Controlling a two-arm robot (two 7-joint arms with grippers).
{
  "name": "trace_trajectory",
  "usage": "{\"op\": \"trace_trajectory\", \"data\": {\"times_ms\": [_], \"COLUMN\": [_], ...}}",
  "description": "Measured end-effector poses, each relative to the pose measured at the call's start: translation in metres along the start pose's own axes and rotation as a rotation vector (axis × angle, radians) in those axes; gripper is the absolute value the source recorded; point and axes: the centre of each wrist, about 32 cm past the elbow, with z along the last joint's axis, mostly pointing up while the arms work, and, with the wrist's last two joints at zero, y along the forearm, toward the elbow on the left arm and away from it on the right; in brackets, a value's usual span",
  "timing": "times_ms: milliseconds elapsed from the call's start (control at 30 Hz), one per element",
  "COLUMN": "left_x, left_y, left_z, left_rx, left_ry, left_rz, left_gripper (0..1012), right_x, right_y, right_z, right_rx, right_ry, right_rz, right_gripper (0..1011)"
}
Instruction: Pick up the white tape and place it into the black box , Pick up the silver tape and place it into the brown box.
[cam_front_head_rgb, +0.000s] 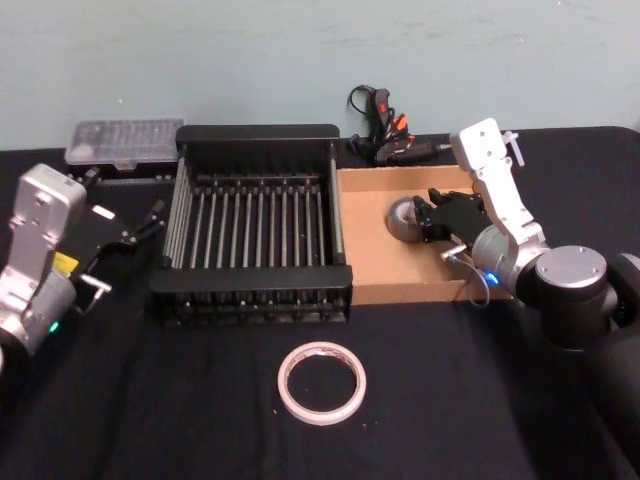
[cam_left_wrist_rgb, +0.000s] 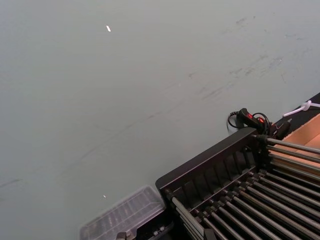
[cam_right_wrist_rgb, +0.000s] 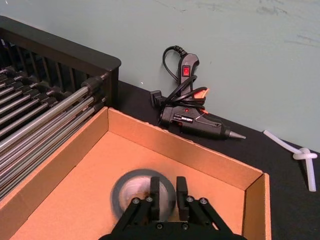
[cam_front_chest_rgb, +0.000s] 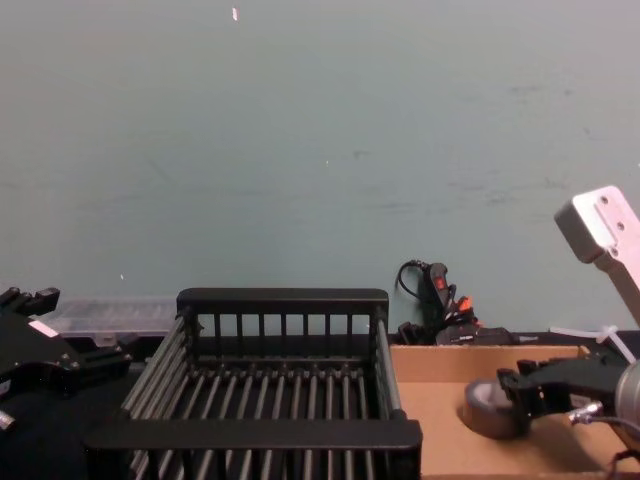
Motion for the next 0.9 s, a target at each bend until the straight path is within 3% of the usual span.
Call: {"op": "trace_trajectory", "data": {"times_ms": [333,467,900], "left_x": [0.0,0.0,0.0], "left_y": [0.0,0.0,0.0], "left_z": [0.0,0.0,0.0], "left_rx": [0.0,0.0,0.0], "left_ry": [0.0,0.0,0.0], "left_rz": [0.0,0.0,0.0], "left_gripper": [1001,1001,1001], "right_x": [0.0002,0.0001,0.0001], "right_y": [-0.0001,-0.0001,-0.0003], "right_z": [0.0002,0.0004,0.0004], "right_rx": [0.001,0.002,0.003], "right_ry": [0.001,0.002,0.003], "right_rz": [0.0,0.0,0.0], "right_gripper": [490,654,986]}}
